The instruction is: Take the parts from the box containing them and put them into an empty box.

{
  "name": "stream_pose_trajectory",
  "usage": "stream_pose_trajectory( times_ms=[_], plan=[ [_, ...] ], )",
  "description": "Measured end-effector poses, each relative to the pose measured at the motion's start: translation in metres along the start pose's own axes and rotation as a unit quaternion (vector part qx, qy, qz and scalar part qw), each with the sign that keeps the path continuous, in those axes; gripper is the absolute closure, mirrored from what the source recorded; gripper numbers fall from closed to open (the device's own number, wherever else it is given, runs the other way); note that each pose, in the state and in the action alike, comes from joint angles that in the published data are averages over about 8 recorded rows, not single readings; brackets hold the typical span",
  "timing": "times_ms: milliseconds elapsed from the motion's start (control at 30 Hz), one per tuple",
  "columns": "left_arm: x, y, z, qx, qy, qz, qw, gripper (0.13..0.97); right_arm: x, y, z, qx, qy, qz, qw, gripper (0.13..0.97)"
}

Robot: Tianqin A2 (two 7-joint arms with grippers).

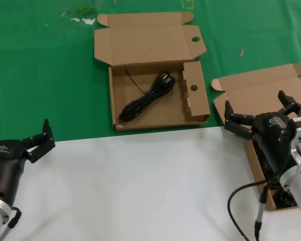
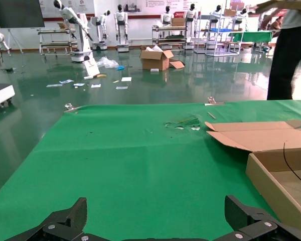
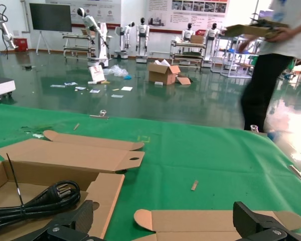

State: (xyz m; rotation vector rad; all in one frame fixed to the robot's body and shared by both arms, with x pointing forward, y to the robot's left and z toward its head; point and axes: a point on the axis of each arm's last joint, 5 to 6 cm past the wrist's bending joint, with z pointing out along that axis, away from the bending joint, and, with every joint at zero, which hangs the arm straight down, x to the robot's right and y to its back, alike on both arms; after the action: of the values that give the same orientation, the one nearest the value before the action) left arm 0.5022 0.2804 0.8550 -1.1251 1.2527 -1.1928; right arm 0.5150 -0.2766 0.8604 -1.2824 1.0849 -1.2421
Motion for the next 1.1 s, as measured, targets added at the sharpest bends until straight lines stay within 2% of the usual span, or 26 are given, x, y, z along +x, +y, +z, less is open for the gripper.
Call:
stream_pose_trajectory(
  times_ms=[1100],
  plan=[
    [0.0000, 0.0000, 0.0000, 0.000, 0.000, 0.000, 1.0000, 0.132, 0.0000, 0.0000, 0.0000, 0.000, 0.000, 0.000, 1.000, 0.130]
  ],
)
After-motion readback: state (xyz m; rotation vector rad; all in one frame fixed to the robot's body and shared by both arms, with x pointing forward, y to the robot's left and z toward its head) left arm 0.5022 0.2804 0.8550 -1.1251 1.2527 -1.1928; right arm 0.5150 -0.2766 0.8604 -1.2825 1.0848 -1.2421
